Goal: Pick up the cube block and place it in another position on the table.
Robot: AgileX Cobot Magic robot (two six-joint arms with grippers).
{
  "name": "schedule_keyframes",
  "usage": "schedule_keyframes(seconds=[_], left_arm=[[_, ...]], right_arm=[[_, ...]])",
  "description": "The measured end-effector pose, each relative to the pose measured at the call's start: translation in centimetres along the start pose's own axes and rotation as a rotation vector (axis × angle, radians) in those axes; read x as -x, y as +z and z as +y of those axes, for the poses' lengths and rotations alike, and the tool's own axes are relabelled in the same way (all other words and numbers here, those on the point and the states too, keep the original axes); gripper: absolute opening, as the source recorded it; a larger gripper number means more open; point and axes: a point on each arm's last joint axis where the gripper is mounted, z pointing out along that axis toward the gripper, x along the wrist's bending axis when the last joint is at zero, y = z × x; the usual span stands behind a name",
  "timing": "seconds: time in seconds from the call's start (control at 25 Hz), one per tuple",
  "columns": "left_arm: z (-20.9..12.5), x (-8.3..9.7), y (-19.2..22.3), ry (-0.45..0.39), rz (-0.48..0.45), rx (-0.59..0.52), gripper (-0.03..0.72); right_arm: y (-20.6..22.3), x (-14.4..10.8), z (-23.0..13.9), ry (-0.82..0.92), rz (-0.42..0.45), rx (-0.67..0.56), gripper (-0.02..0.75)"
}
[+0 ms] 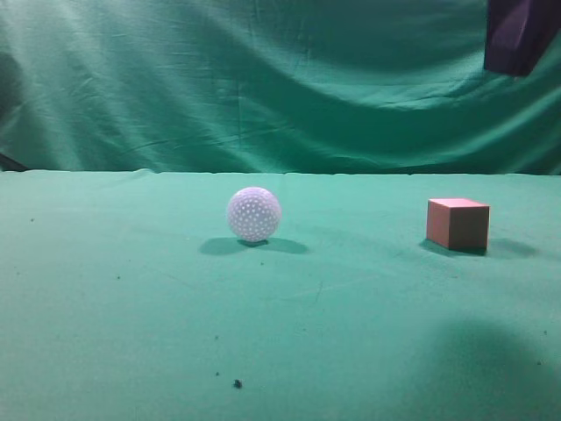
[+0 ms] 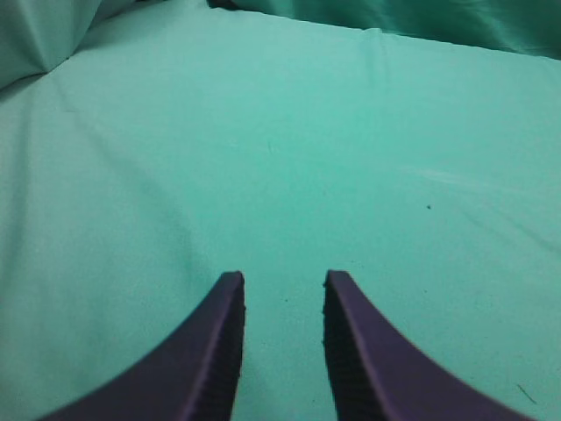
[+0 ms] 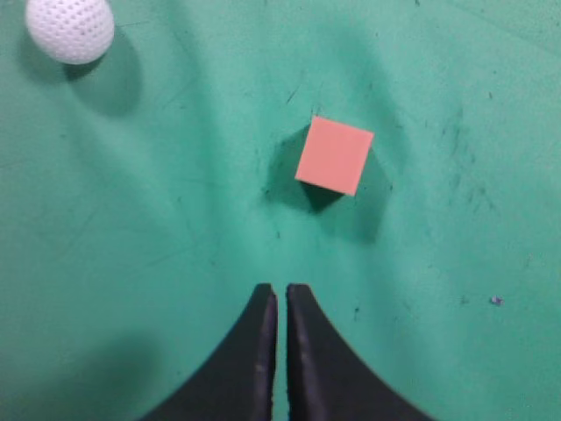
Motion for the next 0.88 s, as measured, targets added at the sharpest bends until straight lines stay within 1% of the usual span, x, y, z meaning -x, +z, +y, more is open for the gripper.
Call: schedule_keyframes(seconds=[0.04,0.08,0.12,0.16,0.2,0.32,0.44,0.52,0.56,0.68,0.72,0.88], left_arm=[[0.0,0.0,0.0,0.0,0.0,0.0,0.262],[0.0,0.0,0.0,0.0,0.0,0.0,0.262],[0.0,0.0,0.0,0.0,0.0,0.0,0.262],[0.0,0.0,0.0,0.0,0.0,0.0,0.262],[0.0,0.0,0.0,0.0,0.0,0.0,0.262],[0.0,0.0,0.0,0.0,0.0,0.0,0.262],[0.0,0.0,0.0,0.0,0.0,0.0,0.262],[0.0,0.0,0.0,0.0,0.0,0.0,0.262],[0.0,0.0,0.0,0.0,0.0,0.0,0.262],[0.0,0.0,0.0,0.0,0.0,0.0,0.262],[0.0,0.0,0.0,0.0,0.0,0.0,0.262],[0.0,0.0,0.0,0.0,0.0,0.0,0.262]], right_arm=[[0.7,0.1,0.4,-0.006,-0.01,0.004,0.0],[1.2,0.2,0.7,-0.011,-0.018,0.01,0.048],[1.7,0.3,1.0,-0.016,-0.024,0.012,0.048],[2.2,0.4,1.1,-0.021,-0.031,0.007,0.126],[2.6,0.4,1.2,-0.025,-0.038,-0.002,0.167],[3.5,0.6,1.3,-0.007,-0.047,-0.016,0.342],[4.0,0.6,1.5,0.04,-0.051,-0.01,0.552],[4.3,0.6,1.7,0.059,-0.052,-0.004,0.619],[4.6,0.7,1.8,0.07,-0.054,-0.005,0.608],[5.8,0.7,2.0,0.097,-0.056,-0.028,0.608],[6.4,0.7,2.0,0.101,-0.057,-0.038,0.563],[8.5,0.8,2.0,0.111,-0.06,-0.083,0.561]])
